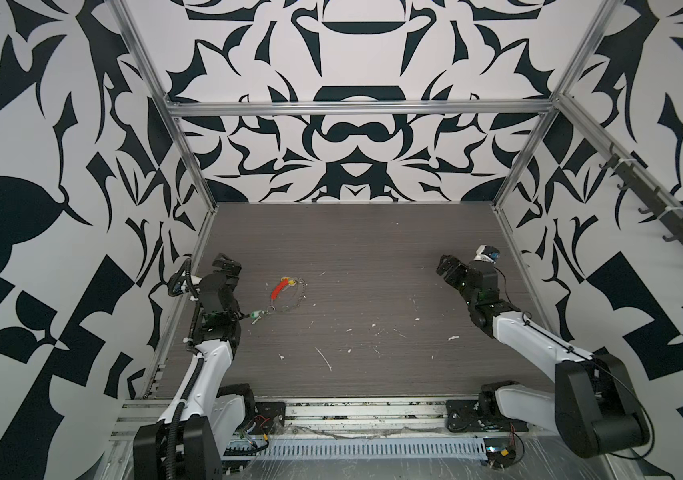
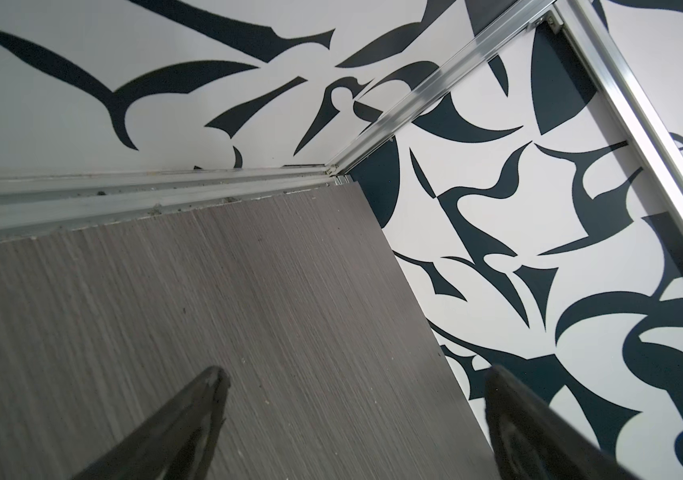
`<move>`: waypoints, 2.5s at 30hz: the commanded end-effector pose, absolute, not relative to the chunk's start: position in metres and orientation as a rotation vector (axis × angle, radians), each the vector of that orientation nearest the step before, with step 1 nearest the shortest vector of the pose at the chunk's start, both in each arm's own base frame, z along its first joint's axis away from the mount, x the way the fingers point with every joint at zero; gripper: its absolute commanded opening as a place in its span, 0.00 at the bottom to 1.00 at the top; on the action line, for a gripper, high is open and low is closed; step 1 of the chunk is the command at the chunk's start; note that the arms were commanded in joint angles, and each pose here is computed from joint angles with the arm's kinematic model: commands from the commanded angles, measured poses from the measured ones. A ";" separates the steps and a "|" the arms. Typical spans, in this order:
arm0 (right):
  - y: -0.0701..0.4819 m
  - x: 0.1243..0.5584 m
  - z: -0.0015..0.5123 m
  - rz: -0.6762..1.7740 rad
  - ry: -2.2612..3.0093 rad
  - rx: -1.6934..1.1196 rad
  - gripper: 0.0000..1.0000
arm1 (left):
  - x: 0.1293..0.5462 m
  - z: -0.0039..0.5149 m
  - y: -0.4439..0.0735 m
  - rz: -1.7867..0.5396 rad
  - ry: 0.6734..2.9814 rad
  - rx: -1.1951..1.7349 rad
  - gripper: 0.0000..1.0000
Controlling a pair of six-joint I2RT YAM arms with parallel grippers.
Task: Remove the keys from the keyring
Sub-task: 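Move left gripper over the red sleeve while right gripper advances, then lower the left gripper and close it on the red sleeve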
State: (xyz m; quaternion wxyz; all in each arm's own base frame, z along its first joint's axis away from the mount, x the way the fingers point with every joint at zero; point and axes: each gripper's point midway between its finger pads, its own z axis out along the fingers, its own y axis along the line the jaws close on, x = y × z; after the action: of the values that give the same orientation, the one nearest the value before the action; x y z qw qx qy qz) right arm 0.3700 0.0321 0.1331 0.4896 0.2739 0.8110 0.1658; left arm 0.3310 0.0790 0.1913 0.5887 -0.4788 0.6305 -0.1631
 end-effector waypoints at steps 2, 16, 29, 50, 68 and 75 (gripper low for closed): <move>0.061 0.377 0.143 0.628 1.959 0.647 1.00 | 0.339 0.193 0.051 -0.550 1.584 -1.080 0.99; 0.184 0.363 0.114 0.725 2.303 0.045 0.83 | 0.321 0.109 -0.022 -0.570 2.239 -0.935 0.65; 0.229 0.354 0.102 0.835 2.372 -0.122 0.72 | 0.316 0.071 -0.036 -0.404 2.403 -0.819 0.57; 0.232 0.346 0.097 0.859 2.395 -0.145 0.71 | 0.347 0.059 -0.035 -0.029 2.486 -0.664 0.56; 0.232 0.346 0.096 0.848 2.396 -0.158 0.71 | 0.343 0.014 -0.063 0.172 2.764 -0.449 0.59; 0.231 0.345 0.096 0.842 2.394 -0.160 0.71 | 0.331 0.004 -0.089 0.102 2.824 -0.392 0.47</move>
State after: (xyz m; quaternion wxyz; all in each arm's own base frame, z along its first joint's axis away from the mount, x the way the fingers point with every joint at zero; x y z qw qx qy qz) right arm 0.3414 0.2268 0.0835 0.2772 -0.0467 0.9077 0.3115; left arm 0.3525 -0.0765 0.0184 0.1911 -0.1509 0.9692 0.0369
